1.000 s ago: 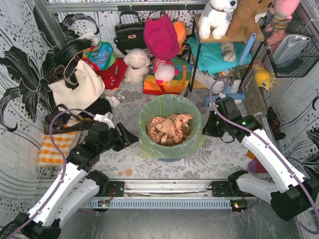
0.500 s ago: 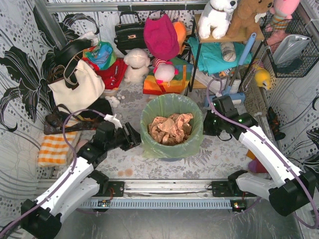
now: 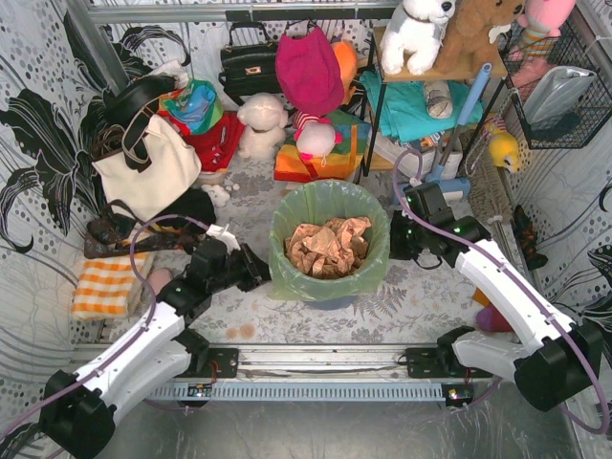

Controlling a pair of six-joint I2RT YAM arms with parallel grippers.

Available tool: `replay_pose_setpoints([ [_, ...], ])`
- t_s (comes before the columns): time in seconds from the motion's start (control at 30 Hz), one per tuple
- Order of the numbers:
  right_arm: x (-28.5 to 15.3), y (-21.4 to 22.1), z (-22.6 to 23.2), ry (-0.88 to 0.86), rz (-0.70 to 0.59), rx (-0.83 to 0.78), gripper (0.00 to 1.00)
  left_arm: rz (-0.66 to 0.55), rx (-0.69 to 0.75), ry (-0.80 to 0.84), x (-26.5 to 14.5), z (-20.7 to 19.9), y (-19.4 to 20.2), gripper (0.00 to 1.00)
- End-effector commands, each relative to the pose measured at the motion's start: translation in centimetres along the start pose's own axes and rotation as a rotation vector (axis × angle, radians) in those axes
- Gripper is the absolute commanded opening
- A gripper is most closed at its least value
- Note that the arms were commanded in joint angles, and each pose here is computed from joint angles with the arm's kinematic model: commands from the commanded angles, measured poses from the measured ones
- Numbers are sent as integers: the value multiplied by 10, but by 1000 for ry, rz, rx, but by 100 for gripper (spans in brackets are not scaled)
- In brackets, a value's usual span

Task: Tie the trash bag

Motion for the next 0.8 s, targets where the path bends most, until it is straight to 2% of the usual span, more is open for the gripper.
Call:
replay_pose_setpoints([
  [0.0, 1, 3, -1, -14, 10, 13, 0, -89, 18, -18, -6, -12, -12, 10],
  [0.1, 0, 4, -2, -11, 3, 16, 0, -97, 30, -115, -16, -14, -17, 0],
  [0.27, -4, 5, -3, -1, -4, 16, 0, -122, 53, -259, -41, -19, -22, 0],
  [0.47, -9, 4, -2, 4, -15, 12, 0, -140, 57, -312, -68, -27, -21, 0],
  [0.57, -12, 4, -2, 6, -16, 9, 0, -139, 62, -255, -78, -36, -20, 0],
  [0.77, -19, 7, -4, 9, -22, 10, 0, -94, 74, -19, -91, -54, -11, 0],
])
Point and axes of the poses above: each gripper's point midway between its finger pads, its own x axis out along the fingers, its own z axis along the line the jaws close on, y = z × x, the point moved 10 cm from there along -x, back along the fingers, and after that the axes turned 9 degrees about x, right-handed, at the moved point
